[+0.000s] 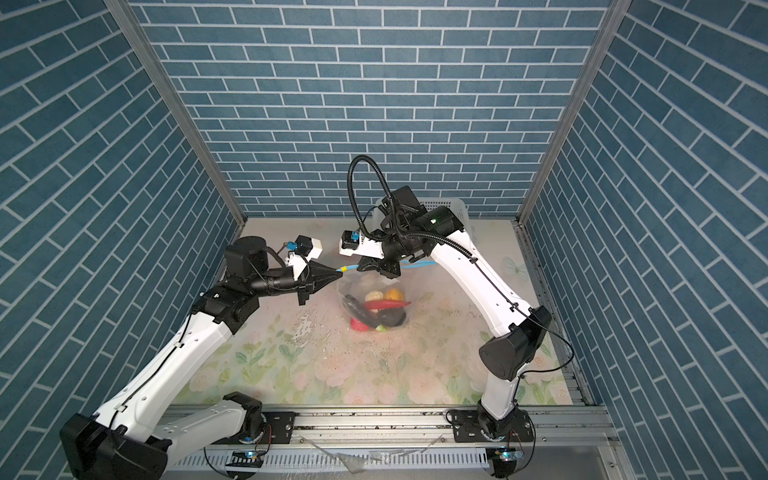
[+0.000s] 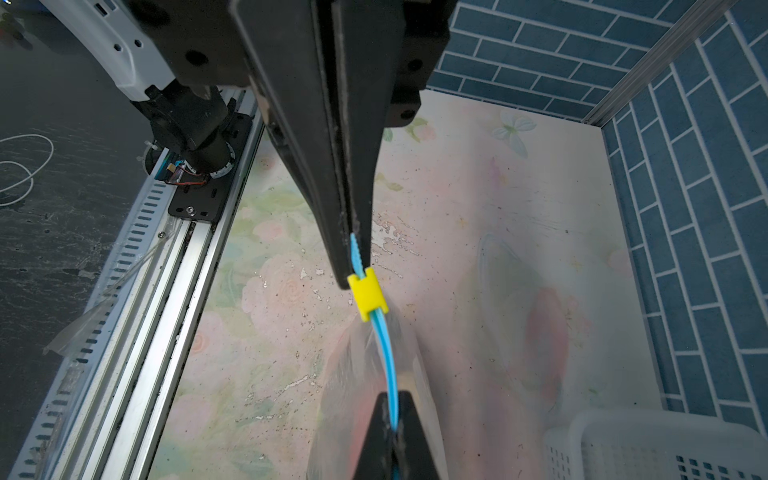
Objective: Place the food in the zip-top bag and seal the zipper
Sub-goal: 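Pinch the blue zipper edges together with the right gripper beside the yellow slider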
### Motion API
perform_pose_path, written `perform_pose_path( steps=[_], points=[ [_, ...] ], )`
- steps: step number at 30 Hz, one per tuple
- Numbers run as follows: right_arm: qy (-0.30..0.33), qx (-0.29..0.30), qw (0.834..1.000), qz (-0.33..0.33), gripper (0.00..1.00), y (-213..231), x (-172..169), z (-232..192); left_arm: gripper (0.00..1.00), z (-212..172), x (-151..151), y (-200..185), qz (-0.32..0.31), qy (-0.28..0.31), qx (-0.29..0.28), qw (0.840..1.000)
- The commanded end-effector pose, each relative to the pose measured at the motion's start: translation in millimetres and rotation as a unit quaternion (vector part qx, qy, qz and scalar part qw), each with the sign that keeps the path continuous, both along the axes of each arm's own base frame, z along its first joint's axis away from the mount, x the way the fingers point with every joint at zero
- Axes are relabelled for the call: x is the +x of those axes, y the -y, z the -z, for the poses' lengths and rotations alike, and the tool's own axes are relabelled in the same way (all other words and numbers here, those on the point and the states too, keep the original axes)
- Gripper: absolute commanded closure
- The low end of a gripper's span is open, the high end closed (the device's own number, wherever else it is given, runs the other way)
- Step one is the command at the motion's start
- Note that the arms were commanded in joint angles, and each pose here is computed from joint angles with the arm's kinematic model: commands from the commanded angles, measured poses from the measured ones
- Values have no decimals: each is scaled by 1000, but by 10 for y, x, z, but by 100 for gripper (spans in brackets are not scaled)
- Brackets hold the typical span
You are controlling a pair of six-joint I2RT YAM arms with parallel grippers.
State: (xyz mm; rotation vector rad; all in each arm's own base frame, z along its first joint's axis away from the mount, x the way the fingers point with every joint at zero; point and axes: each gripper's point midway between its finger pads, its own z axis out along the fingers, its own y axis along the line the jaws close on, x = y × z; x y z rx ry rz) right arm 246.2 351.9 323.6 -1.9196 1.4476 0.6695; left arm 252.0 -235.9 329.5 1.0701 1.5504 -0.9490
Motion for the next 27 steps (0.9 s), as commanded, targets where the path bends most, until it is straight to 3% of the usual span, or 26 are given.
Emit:
perform_pose_path(
  steps=[1, 9, 27],
  points=[
    [9, 26, 999, -23, 97, 28, -156, -244, 100, -180, -45, 37, 14, 29, -11, 999],
    [-13, 67, 996, -56, 72, -7, -330, -412, 100, -190, -64, 43, 16, 36, -13, 999],
    [-22, 102, 991, -86, 65, -164, -339, -499, 100, -220, -83, 71, 24, 39, -18, 999]
  ],
)
